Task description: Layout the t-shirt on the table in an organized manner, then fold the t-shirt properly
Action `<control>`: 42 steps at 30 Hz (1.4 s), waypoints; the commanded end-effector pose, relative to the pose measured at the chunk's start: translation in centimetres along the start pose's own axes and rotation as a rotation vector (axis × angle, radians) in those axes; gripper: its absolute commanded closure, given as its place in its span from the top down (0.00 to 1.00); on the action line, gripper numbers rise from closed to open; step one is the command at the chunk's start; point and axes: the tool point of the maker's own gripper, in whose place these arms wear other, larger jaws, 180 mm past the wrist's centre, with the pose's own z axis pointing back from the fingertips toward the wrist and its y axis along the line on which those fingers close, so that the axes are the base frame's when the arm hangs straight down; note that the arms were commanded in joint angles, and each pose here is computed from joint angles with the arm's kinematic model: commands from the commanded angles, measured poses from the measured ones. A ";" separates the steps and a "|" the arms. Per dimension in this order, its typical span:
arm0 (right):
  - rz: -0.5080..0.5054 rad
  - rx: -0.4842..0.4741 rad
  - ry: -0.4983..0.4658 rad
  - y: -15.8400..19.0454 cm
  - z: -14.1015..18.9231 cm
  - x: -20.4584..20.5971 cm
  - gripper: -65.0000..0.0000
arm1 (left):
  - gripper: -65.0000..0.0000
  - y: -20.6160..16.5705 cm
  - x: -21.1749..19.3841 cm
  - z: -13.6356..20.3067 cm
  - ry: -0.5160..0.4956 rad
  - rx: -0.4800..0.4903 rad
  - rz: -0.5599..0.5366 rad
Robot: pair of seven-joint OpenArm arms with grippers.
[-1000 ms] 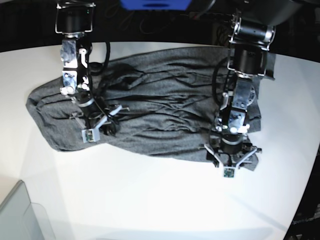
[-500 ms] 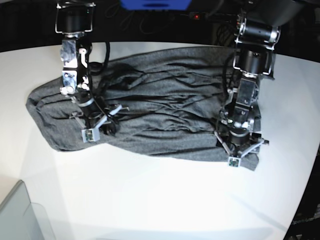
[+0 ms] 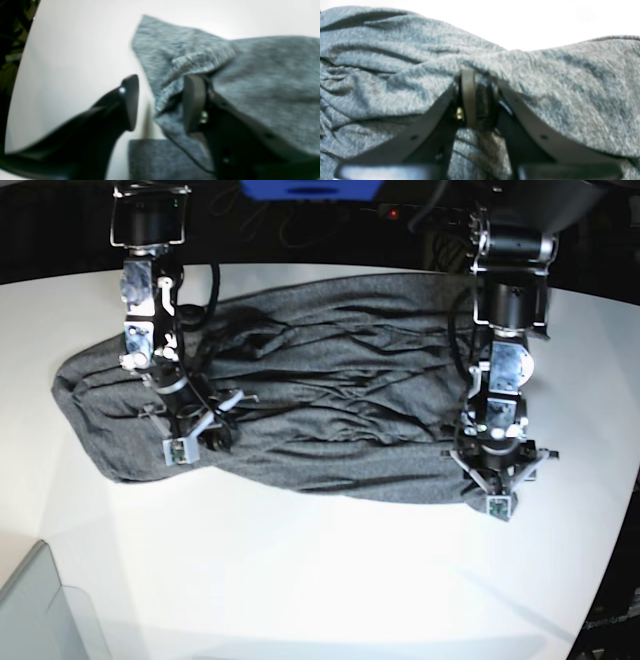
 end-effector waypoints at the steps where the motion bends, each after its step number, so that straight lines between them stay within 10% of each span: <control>1: 0.006 0.010 -0.060 0.1 -0.1 2.0 0.11 | 0.33 0.9 2.3 -0.1 -0.053 0.026 0.015; 9: 0.006 0.015 -0.060 0.3 -0.2 2.0 0.11 | 0.24 2.2 2.5 0.0 -0.063 0.052 0.050; 24: 0.006 0.015 -0.058 0.3 -0.1 1.9 0.11 | 0.24 7.5 -1.7 1.0 -0.002 0.101 0.601; 32: 0.004 0.016 -0.059 0.4 -0.1 1.9 0.11 | 0.25 2.4 6.8 5.8 -0.254 0.000 0.281; 42: 0.006 0.010 -0.057 0.1 0.0 1.8 0.11 | 0.64 -2.6 5.2 4.1 -0.201 -0.013 -0.043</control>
